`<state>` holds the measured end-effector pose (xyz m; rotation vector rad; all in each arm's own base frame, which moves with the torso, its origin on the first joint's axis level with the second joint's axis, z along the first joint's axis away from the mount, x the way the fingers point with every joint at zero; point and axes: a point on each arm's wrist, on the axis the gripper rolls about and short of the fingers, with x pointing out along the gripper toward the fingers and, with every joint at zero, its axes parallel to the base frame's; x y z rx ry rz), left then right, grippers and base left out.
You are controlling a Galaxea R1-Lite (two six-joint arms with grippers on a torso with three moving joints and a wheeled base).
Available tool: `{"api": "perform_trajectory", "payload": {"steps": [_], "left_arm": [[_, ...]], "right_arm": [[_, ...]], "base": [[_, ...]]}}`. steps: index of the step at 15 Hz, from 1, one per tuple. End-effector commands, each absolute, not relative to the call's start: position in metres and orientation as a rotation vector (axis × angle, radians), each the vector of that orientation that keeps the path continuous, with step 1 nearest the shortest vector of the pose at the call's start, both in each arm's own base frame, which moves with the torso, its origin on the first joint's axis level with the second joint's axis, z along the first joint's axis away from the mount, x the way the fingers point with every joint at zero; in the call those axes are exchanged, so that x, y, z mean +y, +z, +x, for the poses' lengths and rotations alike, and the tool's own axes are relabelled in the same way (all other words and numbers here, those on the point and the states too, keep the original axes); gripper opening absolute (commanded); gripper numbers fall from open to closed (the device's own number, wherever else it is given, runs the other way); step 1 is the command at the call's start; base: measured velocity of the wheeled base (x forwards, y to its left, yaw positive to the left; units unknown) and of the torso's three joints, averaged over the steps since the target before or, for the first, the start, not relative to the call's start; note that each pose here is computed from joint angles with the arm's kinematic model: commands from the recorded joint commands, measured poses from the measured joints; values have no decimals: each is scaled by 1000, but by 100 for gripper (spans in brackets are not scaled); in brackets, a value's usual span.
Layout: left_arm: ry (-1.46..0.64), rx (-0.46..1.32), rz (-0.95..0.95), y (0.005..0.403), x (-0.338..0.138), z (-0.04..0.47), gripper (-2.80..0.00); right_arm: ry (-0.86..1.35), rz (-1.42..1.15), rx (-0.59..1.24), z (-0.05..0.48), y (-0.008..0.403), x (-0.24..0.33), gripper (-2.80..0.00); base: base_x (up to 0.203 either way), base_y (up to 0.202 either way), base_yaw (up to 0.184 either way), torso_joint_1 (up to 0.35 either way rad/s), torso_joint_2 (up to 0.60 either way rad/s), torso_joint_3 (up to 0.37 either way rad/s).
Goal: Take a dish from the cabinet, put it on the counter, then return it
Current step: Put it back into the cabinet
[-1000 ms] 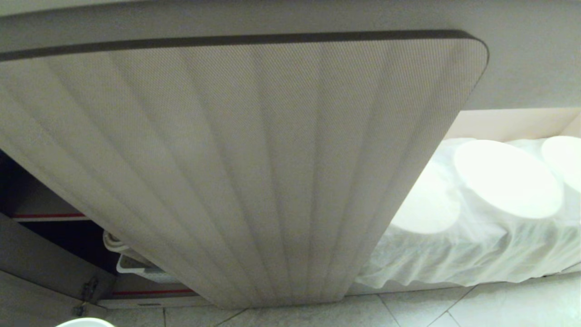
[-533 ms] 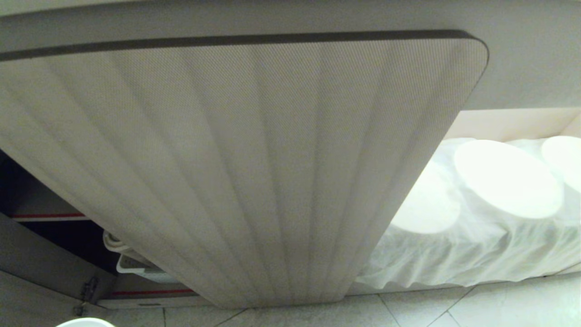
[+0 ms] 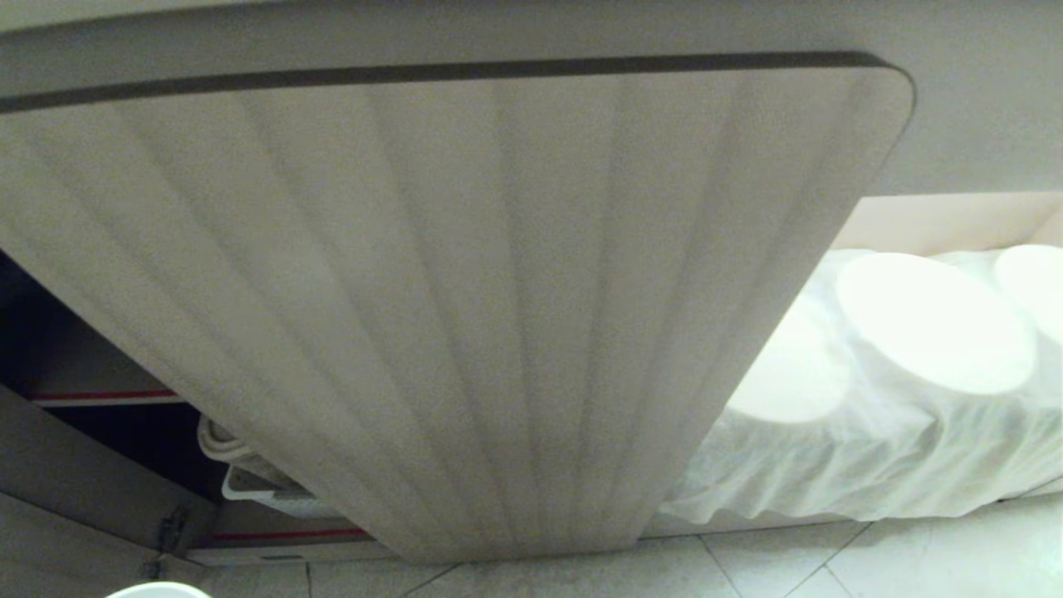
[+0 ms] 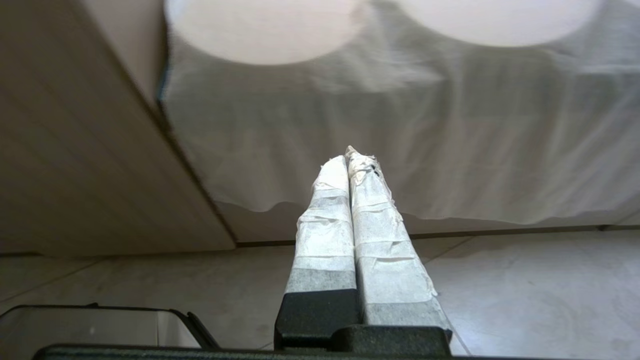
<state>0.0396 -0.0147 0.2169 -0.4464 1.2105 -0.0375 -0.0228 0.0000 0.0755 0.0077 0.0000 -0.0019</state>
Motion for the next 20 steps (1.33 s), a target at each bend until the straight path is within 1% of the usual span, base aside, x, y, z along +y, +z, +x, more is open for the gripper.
{"api": "perform_trajectory", "payload": {"steps": [1, 12, 13, 20], "left_arm": [[-32, 1221, -448, 217, -15, 40, -280], [-32, 1220, -448, 216, -15, 40, -280], [-32, 1220, -448, 216, -15, 40, -280], [-34, 1216, -448, 217, -15, 39, -280]], "right_arm": [[0, 8, 0, -23, 75, 0, -280], [-1, 8, 0, -23, 75, 0, -280], [-1, 8, 0, -23, 75, 0, -280], [0, 8, 0, -23, 75, 0, -280]], "base": [[-1, 192, 3, 2, 2, 2], [0, 191, -2, 1, 4, 2], [0, 103, -1, 2, 7, 2], [0, 0, 0, 0, 0, 0]]}}
